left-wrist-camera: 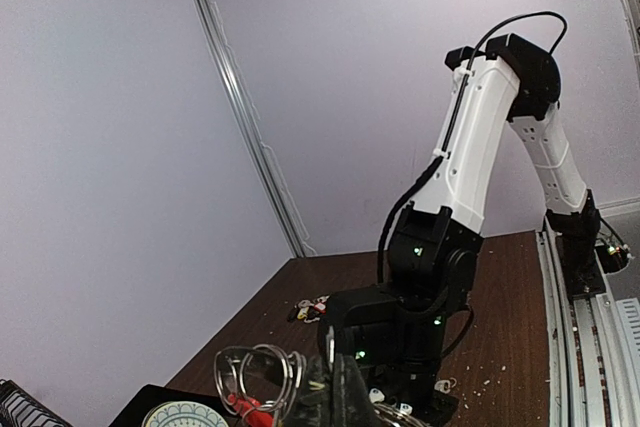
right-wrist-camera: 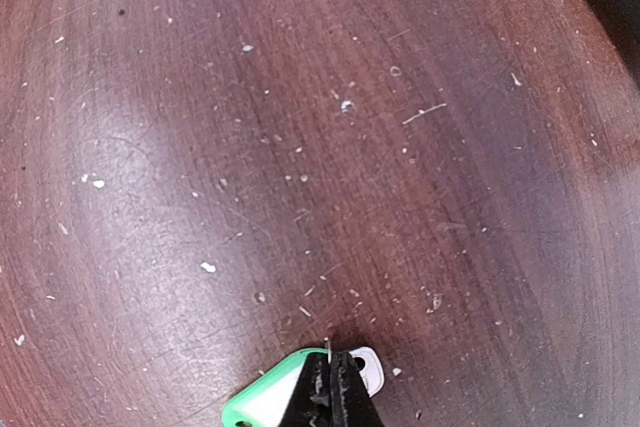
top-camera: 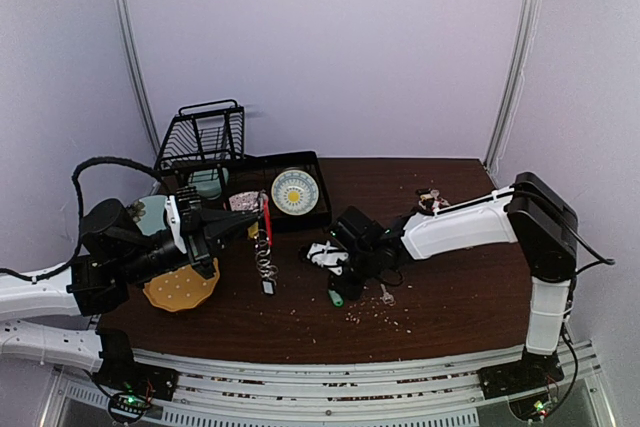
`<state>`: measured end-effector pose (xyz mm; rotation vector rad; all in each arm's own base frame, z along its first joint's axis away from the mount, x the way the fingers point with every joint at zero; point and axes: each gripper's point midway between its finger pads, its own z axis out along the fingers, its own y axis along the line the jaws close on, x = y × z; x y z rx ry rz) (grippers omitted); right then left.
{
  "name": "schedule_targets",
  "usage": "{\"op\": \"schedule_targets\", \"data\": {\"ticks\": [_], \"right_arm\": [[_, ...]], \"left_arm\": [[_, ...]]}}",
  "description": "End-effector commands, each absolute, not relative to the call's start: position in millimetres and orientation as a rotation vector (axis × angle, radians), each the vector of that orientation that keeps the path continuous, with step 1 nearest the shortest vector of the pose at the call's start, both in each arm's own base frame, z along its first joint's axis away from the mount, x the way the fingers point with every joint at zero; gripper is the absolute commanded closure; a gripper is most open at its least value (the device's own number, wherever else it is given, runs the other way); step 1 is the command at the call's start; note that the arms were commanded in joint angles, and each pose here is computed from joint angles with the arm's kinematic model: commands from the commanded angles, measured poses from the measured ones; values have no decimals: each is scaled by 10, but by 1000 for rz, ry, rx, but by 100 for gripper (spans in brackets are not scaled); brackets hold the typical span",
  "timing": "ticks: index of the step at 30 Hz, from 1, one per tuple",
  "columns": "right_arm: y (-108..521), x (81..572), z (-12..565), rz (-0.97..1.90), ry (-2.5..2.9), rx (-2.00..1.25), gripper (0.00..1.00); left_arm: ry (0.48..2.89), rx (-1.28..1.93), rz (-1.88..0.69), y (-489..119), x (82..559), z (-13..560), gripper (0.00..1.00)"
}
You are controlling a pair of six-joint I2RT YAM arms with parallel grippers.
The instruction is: Put the keys on the keyring
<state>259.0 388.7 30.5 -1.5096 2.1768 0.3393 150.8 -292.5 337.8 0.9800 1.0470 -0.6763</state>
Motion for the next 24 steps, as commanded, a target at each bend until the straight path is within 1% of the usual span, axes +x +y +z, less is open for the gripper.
{"op": "schedule_targets", "data": {"ticks": [1, 4, 8, 12, 14, 18, 21, 24], "right_arm": [[3854, 2663, 361, 314, 2208, -1472, 100], [3922, 2674, 633, 417, 2176, -1415, 100], [4052, 2563, 1180, 633, 2062, -1369, 100], [4186, 2287, 1817, 896, 1888, -1368, 100], [4247, 2081, 2193, 1071, 1775, -1375, 100], [4295, 1728, 2927, 1352, 1492, -1349, 100], [4298, 1526, 3256, 1444, 1343, -1363, 100], [4355, 1335, 3404, 1482, 1264, -1402, 100]], "left_arm": [[987, 941, -669, -2880, 1480, 3604, 100], [991, 947, -663, -2889, 1488, 3587, 100], [995, 957, -658, -2905, 1495, 3565, 100], [991, 963, -656, -2910, 1489, 3563, 100], [985, 965, -659, -2908, 1477, 3574, 100], [934, 961, -708, -2882, 1372, 3639, 100], [848, 968, -776, -2843, 1196, 3711, 100], [773, 962, -818, -2782, 1061, 3772, 100]]}}
